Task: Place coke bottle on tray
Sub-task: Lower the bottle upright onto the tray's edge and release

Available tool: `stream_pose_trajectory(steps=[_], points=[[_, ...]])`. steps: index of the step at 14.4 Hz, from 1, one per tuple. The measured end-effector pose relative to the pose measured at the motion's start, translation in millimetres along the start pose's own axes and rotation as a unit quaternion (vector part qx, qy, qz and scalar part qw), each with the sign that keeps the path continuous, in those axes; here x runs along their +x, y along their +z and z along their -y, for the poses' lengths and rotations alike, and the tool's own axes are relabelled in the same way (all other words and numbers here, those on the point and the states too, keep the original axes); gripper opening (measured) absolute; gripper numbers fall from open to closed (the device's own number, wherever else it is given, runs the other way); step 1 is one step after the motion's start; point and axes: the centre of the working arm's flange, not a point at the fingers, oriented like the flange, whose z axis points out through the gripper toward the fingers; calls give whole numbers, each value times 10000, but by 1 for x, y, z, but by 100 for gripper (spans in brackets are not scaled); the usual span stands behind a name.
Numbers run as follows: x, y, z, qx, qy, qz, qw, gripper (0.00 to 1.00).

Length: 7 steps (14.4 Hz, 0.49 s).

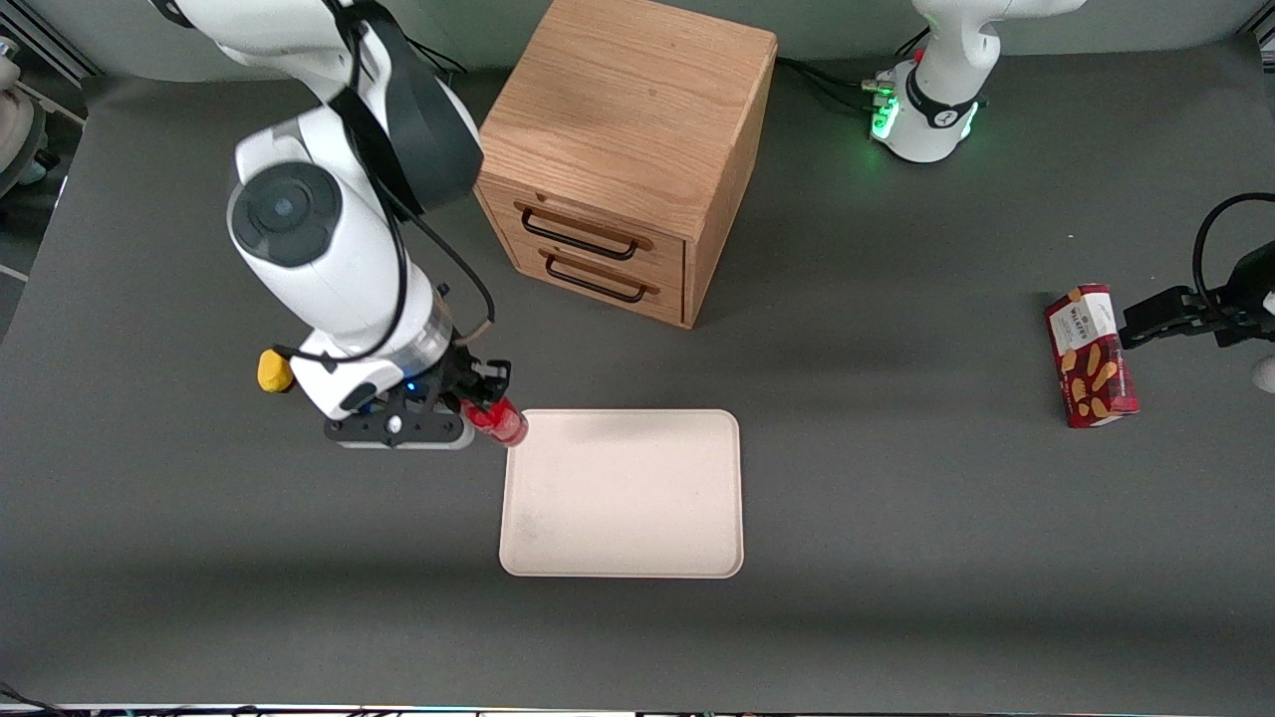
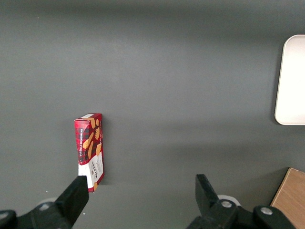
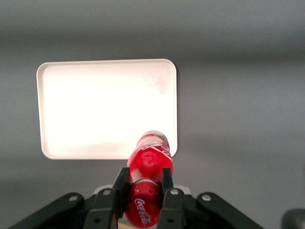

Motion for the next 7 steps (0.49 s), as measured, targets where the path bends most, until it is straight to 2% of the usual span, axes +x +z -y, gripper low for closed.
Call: stream_pose_trajectory(steps=[3, 7], points=[[20, 47, -1, 53, 82, -203, 9997, 31], [29, 106, -2, -4, 122, -190, 9997, 31]])
